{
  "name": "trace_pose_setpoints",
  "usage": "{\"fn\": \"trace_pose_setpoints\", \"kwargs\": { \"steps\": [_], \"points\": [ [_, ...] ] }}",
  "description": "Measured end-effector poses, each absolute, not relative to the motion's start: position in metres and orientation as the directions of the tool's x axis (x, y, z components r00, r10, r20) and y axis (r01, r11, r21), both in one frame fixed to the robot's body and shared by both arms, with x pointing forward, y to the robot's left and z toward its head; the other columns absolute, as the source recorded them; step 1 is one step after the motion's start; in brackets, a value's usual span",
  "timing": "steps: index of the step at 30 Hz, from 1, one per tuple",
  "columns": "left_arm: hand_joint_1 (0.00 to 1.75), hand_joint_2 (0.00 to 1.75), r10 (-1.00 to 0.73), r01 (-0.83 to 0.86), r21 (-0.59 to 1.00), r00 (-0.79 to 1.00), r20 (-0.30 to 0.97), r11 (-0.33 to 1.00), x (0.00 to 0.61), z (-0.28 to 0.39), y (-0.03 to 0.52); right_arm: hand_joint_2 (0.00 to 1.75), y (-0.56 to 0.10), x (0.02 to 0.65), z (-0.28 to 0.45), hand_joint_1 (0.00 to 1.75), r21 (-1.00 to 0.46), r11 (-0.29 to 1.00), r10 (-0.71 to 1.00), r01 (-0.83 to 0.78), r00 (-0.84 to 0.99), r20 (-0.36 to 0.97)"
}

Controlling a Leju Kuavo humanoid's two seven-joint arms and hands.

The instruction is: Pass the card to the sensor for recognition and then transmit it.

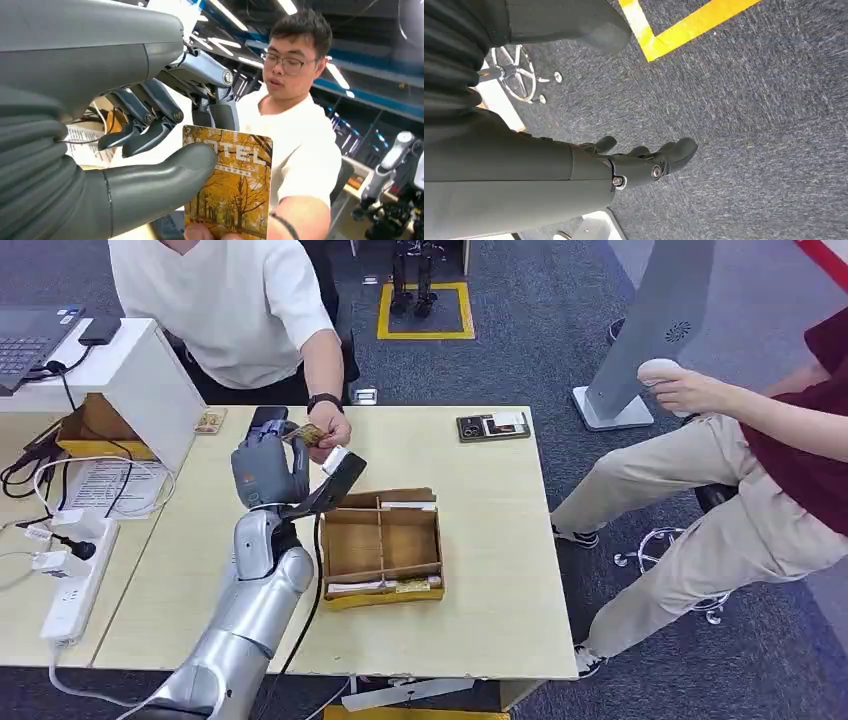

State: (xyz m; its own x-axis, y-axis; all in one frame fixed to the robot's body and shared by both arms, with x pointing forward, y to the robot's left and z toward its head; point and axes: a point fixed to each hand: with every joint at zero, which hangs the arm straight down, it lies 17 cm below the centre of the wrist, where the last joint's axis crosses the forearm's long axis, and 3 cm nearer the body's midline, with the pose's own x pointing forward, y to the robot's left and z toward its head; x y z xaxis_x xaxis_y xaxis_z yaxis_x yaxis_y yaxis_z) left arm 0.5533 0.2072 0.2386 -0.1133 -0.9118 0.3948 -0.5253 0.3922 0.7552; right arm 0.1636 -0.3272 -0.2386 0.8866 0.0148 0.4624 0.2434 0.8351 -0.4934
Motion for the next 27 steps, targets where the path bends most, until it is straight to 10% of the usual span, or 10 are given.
{"fn": "trace_pose_setpoints", "kwargs": {
  "steps": [2, 3, 27],
  "points": [
    [1.64, 1.75, -0.912, -0.511, 0.765, -0.102, 0.398, 0.392, 0.555, 0.232, 0.207, 1.75, -0.327, 0.164, -0.239, 0.0, -0.493, 0.835, 0.014, 0.244, 0.886, 0.463],
    [0.0, 1.75, -0.911, -0.506, 0.769, -0.098, 0.399, 0.391, 0.555, 0.229, 0.207, 1.75, -0.327, 0.164, -0.239, 0.0, -0.492, 0.836, 0.014, 0.244, 0.886, 0.463],
    [0.0, 1.75, -0.849, -0.455, 0.724, -0.168, 0.501, 0.518, 0.538, 0.205, 0.196, 1.75, -0.328, 0.161, -0.239, 0.0, -0.484, 0.83, -0.016, 0.277, 0.88, 0.475]
  ]
}}
